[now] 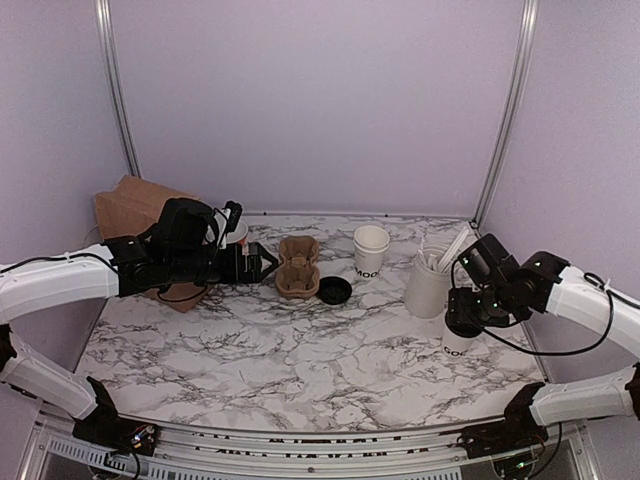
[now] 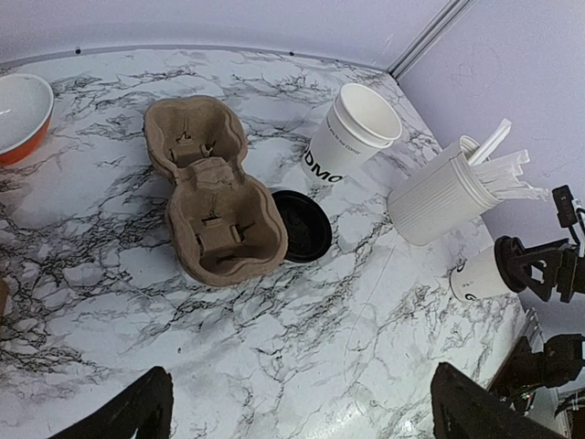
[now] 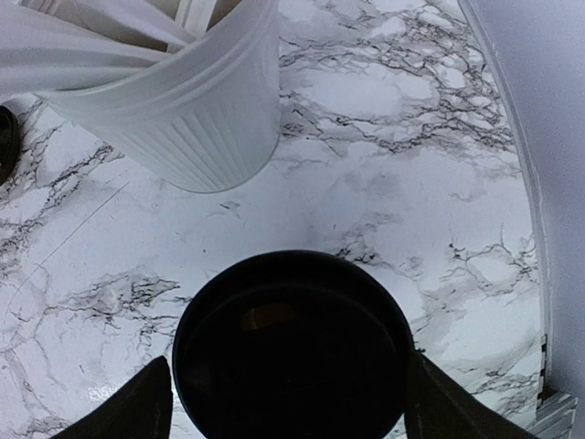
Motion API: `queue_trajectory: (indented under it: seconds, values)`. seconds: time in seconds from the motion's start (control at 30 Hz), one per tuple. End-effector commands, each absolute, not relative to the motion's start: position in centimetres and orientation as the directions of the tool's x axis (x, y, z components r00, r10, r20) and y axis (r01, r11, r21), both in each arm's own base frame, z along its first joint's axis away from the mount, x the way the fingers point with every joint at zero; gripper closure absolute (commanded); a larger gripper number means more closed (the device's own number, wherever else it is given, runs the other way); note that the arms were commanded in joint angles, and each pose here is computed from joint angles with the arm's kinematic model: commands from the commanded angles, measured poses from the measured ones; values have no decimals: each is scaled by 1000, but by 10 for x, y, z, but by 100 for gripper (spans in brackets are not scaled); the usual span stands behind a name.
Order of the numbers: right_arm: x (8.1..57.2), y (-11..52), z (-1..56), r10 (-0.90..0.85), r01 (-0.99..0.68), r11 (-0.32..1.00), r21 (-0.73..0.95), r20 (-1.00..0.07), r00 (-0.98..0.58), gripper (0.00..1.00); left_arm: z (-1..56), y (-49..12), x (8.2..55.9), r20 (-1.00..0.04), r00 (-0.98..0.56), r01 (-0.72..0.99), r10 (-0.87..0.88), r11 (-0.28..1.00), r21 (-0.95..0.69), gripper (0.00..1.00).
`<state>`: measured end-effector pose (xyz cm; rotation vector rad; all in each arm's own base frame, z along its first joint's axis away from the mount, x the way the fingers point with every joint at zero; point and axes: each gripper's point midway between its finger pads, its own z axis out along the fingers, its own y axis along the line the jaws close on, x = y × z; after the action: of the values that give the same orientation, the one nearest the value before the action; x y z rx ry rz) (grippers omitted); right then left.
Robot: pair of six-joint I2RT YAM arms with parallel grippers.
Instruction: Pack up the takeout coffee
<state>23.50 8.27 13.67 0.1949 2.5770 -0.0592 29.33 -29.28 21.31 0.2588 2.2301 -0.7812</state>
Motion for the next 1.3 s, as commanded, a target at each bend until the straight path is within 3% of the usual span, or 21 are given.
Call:
queue_trajectory:
  seconds: [0.0, 0.73, 1.07, 1.27]
  values:
    - [234, 78, 146, 160, 180, 983, 18, -549, -820, 11, 230, -297, 299, -733, -677, 427, -65, 777, -463, 1]
    - [252, 86, 219, 197, 145, 980, 135, -682, -704, 4, 231, -296, 298, -735, -675, 426, -71, 775, -466, 1]
    - [275, 129, 275, 161, -47, 967, 249, -748, -644, 0, 232, -288, 296, -728, -679, 404, -93, 781, -477, 1]
    - [287, 189, 291, 19, -203, 961, 190, -774, -633, 0, 231, -271, 297, -727, -675, 358, -127, 805, -473, 1]
